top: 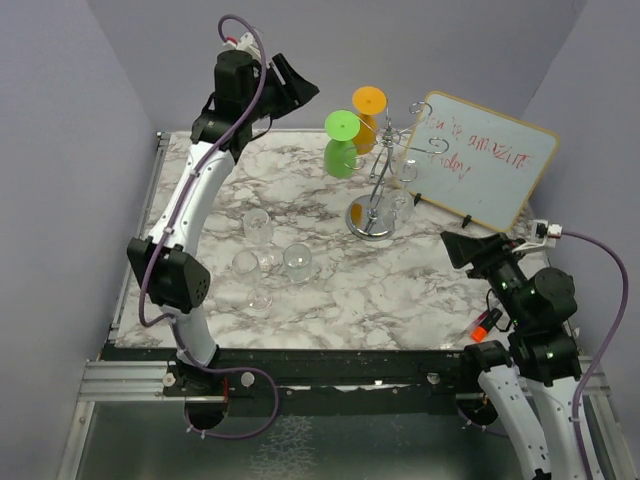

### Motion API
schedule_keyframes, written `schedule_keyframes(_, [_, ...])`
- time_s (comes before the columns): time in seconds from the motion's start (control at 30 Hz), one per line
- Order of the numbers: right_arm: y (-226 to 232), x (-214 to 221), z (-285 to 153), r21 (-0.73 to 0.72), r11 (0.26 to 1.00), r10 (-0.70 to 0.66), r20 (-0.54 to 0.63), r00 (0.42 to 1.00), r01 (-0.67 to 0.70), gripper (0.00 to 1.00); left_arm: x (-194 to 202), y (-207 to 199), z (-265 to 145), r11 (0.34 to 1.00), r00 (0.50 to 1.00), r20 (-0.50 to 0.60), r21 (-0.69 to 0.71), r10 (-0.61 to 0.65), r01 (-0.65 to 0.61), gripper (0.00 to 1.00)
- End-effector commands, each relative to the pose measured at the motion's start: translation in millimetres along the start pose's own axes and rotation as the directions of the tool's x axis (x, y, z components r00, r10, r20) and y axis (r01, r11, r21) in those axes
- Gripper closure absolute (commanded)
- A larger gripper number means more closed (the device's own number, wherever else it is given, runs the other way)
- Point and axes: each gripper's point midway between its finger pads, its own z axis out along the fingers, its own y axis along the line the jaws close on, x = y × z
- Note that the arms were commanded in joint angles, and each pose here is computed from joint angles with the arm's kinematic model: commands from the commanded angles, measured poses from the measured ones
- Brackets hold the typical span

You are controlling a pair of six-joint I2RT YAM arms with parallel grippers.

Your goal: Place the wine glass upside down on the wine glass rack

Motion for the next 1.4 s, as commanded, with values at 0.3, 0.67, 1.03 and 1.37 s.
schedule_keyframes(0.3, [-53, 35, 14, 0.287, 0.958, 0.08, -0.178, 0.981, -0.026, 0.34, 49, 38, -138, 0.933, 0.962, -0.115, -0.242, 0.246, -0.267, 0.22])
schedule_keyframes(0.67, [-69, 75, 7, 0.348, 0.937, 0.143, -0.346, 0.927, -0.015, 0.37, 135, 37, -187, 0.915, 0.908, -0.289, -0.176, 0.303, -0.362, 0.11])
schedule_keyframes(1.03, [-90, 93, 3, 0.406, 0.913, 0.148, -0.393, 0.907, 0.028, 0.36, 196, 66, -176, 0.852, 0.818, -0.468, -0.221, 0.334, -0.474, 0.09])
schedule_keyframes(1.37, [-104, 104, 7, 0.479, 0.877, 0.228, -0.362, 0.904, -0.029, 0.36, 271, 87, -163, 0.85, 0.715, -0.644, -0.188, 0.271, -0.492, 0.4])
